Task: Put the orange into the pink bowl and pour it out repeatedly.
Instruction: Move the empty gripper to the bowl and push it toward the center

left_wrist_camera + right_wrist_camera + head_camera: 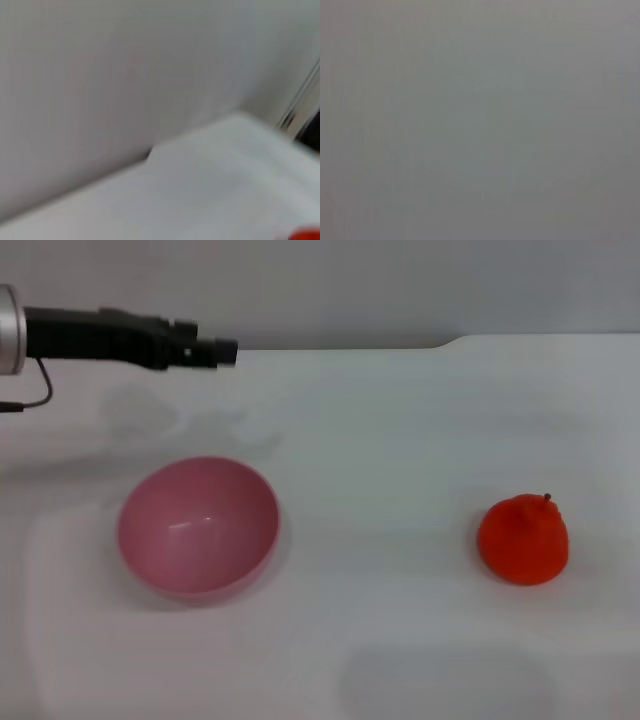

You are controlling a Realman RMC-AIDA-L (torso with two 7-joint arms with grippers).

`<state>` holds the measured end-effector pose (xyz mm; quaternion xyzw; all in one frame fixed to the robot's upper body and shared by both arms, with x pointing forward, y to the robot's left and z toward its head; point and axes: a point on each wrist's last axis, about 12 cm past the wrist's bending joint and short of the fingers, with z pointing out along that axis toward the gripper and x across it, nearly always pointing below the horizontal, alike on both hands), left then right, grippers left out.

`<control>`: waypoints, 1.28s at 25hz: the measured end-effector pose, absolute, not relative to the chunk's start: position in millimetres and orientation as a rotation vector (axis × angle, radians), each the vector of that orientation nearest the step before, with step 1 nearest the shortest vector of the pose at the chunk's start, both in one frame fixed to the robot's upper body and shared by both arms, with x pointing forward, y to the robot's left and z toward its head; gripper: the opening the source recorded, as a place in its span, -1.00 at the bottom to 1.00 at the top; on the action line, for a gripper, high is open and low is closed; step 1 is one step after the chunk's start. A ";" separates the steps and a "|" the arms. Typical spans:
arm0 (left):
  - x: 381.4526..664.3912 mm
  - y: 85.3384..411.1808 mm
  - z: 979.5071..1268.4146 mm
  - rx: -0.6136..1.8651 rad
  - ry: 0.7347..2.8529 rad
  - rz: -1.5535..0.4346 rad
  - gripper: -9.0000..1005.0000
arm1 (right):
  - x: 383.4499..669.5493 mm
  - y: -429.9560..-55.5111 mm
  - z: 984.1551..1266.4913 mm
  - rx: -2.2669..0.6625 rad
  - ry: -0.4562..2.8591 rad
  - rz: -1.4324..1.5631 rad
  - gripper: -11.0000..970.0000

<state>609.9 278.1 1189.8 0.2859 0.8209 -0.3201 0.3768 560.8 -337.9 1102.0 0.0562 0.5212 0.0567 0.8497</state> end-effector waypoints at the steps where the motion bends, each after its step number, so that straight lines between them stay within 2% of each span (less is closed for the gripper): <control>1: 610.2 276.6 1189.9 0.745 2.146 -0.784 0.44 | 560.7 -337.6 1101.7 0.117 1.100 0.120 0.15; 4: 611.3 274.8 1189.4 0.759 2.305 -0.634 0.43 | 560.1 -337.5 1099.7 0.118 1.108 0.120 0.15; 9: 611.7 274.6 1189.3 0.757 2.346 -0.589 0.42 | 559.3 -336.7 1095.5 0.123 1.125 0.121 0.15; 10: 611.0 272.1 1189.4 0.776 2.468 -0.460 0.42 | 559.2 -336.7 1095.2 0.124 1.126 0.121 0.15; 13: 608.1 272.2 1186.7 0.800 2.546 -0.389 0.41 | 558.9 -336.9 1094.7 0.126 1.127 0.120 0.15; 32: 596.8 277.5 1157.9 0.758 2.646 -0.377 0.37 | 566.3 -332.6 1098.8 0.113 1.124 0.131 0.15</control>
